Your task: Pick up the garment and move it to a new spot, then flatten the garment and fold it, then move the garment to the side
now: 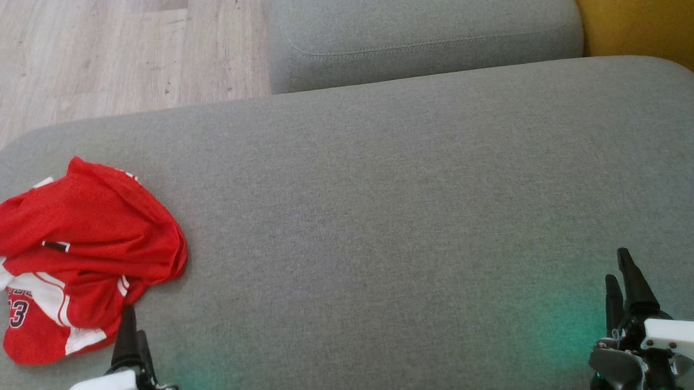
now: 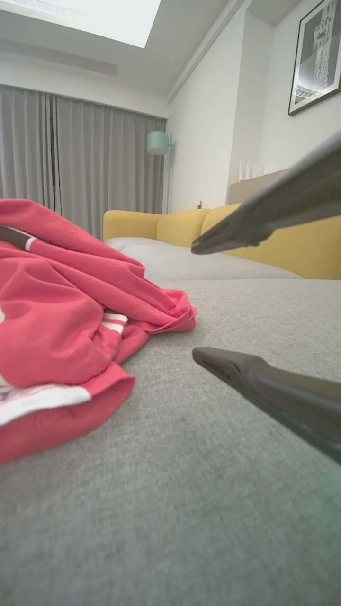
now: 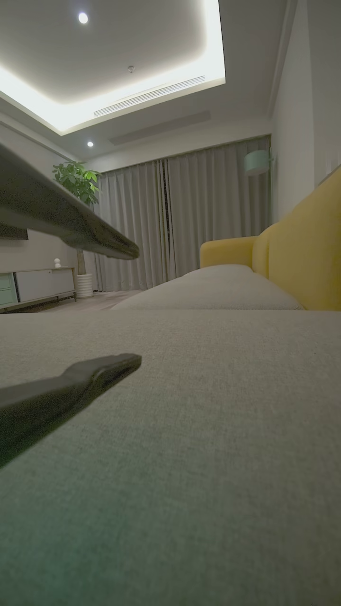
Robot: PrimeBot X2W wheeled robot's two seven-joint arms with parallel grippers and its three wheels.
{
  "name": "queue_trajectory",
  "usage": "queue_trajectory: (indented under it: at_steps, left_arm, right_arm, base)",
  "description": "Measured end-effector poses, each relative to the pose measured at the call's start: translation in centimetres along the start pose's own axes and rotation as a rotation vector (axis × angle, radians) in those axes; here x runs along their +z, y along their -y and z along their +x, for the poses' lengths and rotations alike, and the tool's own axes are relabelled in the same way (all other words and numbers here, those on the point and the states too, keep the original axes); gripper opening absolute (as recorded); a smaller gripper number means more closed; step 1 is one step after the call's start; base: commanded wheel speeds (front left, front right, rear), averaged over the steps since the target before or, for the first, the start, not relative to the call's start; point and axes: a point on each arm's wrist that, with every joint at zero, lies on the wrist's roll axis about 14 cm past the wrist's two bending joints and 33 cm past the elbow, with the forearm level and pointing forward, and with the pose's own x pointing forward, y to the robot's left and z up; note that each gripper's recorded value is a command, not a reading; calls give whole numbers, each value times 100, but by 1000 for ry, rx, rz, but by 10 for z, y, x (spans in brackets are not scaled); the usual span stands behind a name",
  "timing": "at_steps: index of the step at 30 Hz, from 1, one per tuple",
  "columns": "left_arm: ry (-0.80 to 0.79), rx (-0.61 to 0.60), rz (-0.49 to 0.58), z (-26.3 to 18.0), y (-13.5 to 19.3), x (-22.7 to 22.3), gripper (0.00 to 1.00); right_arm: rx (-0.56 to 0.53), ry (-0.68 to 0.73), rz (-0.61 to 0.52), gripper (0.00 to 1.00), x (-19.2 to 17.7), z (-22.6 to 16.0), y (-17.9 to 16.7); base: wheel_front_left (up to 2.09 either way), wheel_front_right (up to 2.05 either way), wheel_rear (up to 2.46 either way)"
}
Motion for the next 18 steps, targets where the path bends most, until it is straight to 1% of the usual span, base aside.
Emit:
queue_trajectory:
  at_steps: [10, 18]
  left_arm:
    - [26, -17, 54, 0, 6, 4, 100]
    - [52, -33, 118, -1, 12, 9, 100]
  right_arm:
    - [7, 19, -74, 100, 2, 0, -3]
    - [30, 26, -211, 100, 2, 0, -12]
  base:
    - [0, 0, 0]
    - [0, 0, 0]
